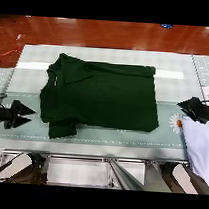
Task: Fold the shirts.
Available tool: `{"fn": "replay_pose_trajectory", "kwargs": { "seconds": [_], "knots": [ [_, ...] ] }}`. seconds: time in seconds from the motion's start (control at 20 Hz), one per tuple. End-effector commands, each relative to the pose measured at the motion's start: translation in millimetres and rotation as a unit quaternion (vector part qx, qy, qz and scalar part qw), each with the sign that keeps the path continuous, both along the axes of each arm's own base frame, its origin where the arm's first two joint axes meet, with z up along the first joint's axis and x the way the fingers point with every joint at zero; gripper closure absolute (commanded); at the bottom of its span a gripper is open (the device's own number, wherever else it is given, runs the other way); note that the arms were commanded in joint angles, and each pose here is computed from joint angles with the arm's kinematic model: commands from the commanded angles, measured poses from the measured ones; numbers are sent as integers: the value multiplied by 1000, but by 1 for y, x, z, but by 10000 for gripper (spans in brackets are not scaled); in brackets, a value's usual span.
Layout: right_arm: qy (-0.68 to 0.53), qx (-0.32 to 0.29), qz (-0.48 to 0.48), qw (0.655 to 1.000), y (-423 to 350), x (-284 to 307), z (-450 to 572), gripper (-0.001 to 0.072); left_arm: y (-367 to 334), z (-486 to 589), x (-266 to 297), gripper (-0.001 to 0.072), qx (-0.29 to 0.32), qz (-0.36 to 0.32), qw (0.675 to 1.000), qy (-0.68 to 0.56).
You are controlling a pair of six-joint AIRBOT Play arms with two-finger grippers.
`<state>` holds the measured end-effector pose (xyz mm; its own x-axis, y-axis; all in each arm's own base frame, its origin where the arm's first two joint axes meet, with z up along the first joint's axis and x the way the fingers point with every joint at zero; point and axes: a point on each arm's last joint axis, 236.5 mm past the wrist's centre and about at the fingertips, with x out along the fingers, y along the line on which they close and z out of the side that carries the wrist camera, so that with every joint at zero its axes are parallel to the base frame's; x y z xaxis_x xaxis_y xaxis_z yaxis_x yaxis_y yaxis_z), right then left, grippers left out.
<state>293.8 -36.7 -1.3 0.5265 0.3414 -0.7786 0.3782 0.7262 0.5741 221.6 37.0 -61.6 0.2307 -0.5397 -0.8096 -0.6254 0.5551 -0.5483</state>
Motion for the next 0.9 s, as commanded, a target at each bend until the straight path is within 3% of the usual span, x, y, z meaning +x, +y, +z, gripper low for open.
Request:
{"fn": "replay_pose_trajectory", "kwargs": {
  "seconds": [0.0,0.4,0.65,0.7,0.75,0.8,0.85],
  "knots": [
    [-16,23,-5,1000,14,-6,1,305,-24,-22,-23,197,-28,3,999,24],
    [-5,31,9,999,21,-12,0,305,-19,-42,3,198,1,16,999,-45],
    [-3,34,9,999,22,-13,0,305,-50,-43,29,217,-49,-7,995,-83],
    [0,33,9,999,21,-14,-1,305,-53,-49,29,321,-45,-16,996,-78],
    [8,30,6,999,17,-18,-4,304,-55,-51,30,559,-44,-20,996,-76],
    [25,23,0,999,11,-25,-9,304,-55,-50,32,685,-42,-29,995,-82],
    [56,12,-3,998,4,-38,-18,304,-56,-48,33,684,-43,-37,995,-86]
  ]
}}
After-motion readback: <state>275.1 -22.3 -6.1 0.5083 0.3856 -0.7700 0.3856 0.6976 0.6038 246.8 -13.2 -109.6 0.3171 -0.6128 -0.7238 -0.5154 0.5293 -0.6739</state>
